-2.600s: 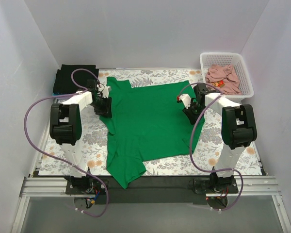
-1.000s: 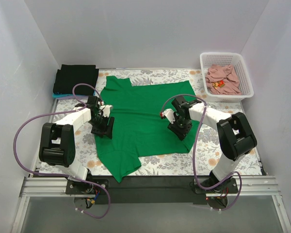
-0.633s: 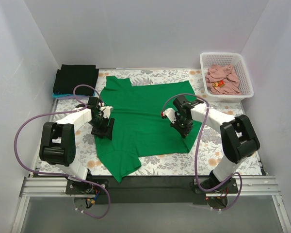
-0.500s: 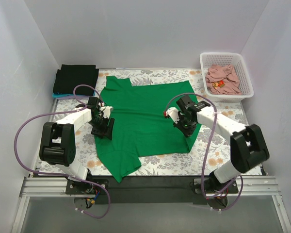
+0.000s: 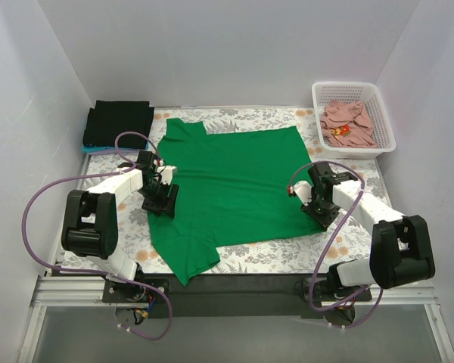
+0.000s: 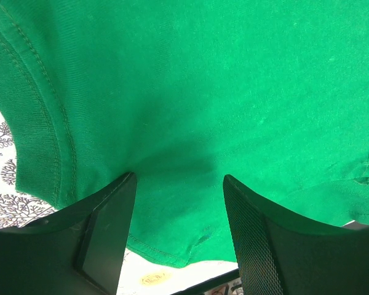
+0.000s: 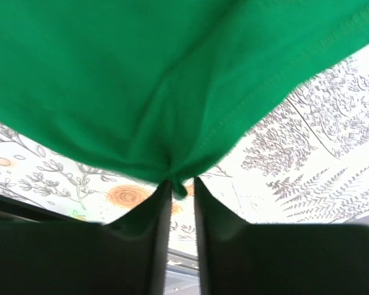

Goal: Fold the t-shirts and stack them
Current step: Flatten the tshirt out

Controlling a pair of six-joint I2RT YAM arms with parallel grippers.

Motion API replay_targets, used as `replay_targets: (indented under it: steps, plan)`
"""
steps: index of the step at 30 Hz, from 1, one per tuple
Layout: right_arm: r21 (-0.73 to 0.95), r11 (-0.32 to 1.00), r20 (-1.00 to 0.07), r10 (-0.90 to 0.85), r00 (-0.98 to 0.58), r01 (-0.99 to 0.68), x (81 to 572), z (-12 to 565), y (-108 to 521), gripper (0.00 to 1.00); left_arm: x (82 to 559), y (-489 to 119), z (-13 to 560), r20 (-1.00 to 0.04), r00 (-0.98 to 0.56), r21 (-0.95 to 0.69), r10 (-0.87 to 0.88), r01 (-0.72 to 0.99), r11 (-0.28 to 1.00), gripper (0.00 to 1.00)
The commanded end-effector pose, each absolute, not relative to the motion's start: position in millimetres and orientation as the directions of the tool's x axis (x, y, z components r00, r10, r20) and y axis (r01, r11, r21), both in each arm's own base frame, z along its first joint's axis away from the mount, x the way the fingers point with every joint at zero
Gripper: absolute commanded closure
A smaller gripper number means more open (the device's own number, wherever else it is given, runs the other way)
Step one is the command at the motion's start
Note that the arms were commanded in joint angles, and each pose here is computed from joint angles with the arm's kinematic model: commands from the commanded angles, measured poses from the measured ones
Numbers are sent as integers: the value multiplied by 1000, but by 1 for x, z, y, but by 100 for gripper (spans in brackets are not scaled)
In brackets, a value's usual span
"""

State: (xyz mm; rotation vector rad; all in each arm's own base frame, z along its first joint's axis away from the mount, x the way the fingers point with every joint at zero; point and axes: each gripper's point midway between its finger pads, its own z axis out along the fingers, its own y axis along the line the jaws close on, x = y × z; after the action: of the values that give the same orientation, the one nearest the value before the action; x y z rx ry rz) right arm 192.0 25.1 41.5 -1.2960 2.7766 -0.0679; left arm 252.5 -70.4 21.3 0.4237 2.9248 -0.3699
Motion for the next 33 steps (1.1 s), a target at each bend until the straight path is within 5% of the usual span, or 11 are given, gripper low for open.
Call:
replay_targets:
  steps: [1, 8, 10, 15, 25, 33]
  plan:
    - [-102, 632, -35, -774, -632, -768, 193, 49, 11, 70, 250, -61, 21, -194, -941, -183, 278, 314, 932, 42]
    - [-129, 603, -34, -796, -604, -787, 192, 68, -1, 44, 252, -56, 31, -213, -930, -150, 299, 333, 931, 42]
    - [-145, 611, -112, -792, -600, -779, 207, 85, 8, 45, 255, -61, 41, -238, -925, -168, 297, 341, 925, 42]
    - [4, 661, -248, -726, -641, -751, 230, 96, 51, 66, 258, -65, 46, -244, -926, -185, 288, 336, 924, 42]
    - [132, 703, -109, -690, -715, -699, 209, 51, 51, 41, 264, -65, 49, -257, -923, -180, 285, 335, 925, 41]
    - [175, 730, -58, -662, -747, -661, 202, 28, 43, 41, 259, -66, 41, -247, -927, -193, 282, 332, 923, 41]
